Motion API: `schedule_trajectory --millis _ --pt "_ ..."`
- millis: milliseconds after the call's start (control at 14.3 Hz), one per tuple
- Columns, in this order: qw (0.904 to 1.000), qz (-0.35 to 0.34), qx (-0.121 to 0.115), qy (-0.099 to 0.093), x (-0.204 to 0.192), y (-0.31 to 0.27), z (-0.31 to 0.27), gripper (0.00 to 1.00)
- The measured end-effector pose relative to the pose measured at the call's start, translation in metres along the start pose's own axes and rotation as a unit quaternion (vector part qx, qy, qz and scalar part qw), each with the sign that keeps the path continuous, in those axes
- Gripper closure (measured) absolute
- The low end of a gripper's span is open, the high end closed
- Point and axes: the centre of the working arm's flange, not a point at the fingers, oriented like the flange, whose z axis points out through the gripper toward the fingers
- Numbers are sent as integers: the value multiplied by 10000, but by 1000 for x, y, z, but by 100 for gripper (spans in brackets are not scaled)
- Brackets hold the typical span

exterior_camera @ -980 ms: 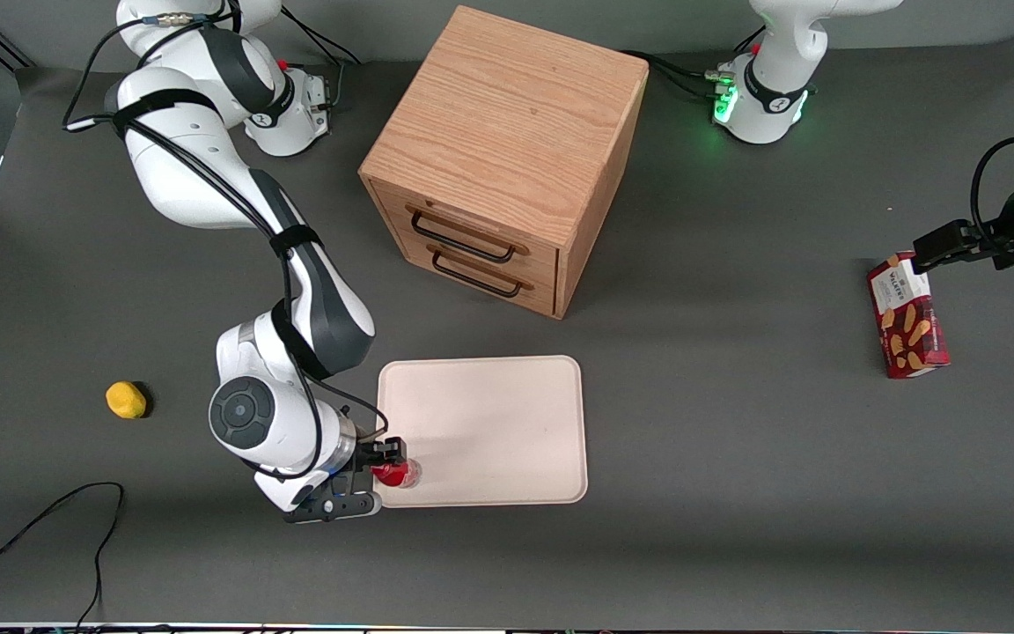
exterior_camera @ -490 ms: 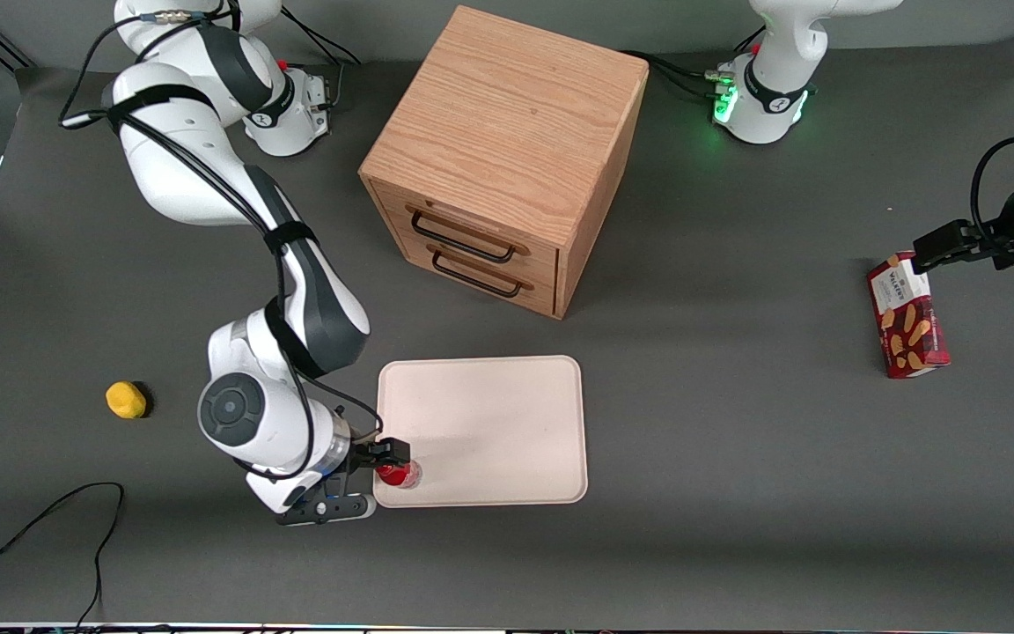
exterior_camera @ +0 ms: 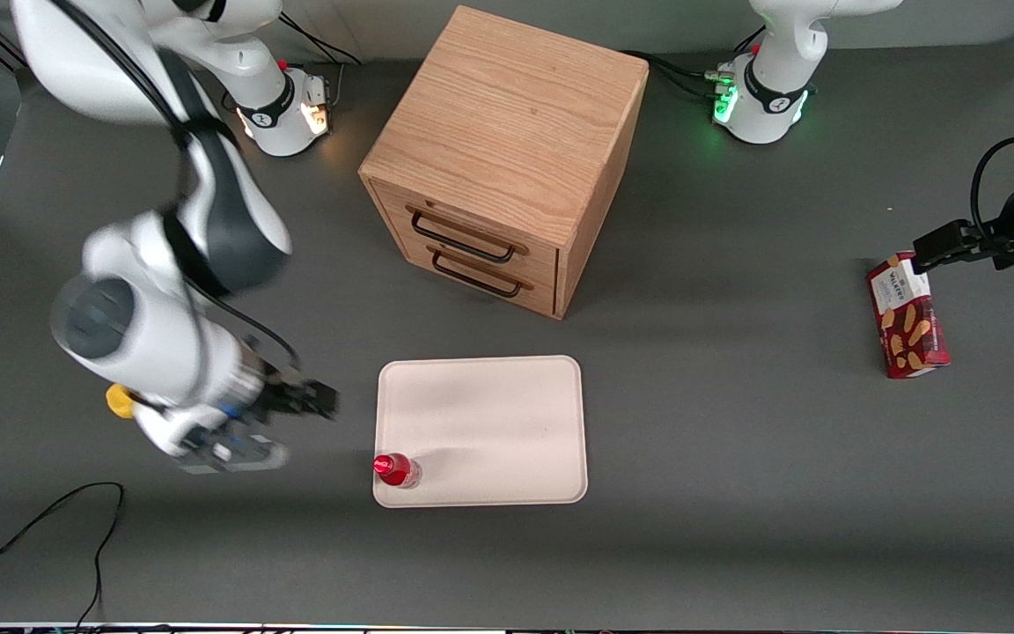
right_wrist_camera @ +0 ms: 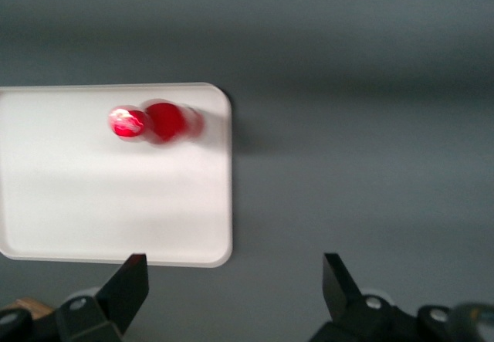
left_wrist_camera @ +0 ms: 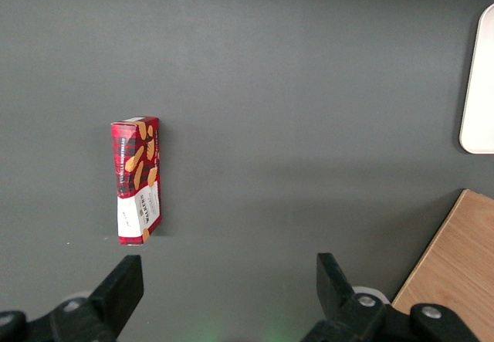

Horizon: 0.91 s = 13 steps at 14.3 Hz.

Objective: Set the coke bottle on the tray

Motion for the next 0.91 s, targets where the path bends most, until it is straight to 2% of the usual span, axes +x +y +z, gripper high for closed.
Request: schedule_trajectory --millis 210,560,700,910 --pt "9994 286 -137 -101 -58 62 -30 0" --pt "9989 453 -78 -98 -139 119 -73 0" --pt "9989 347 -266 -143 -156 126 -92 0" --pt "9988 330 -337 -144 -162 128 -103 0"
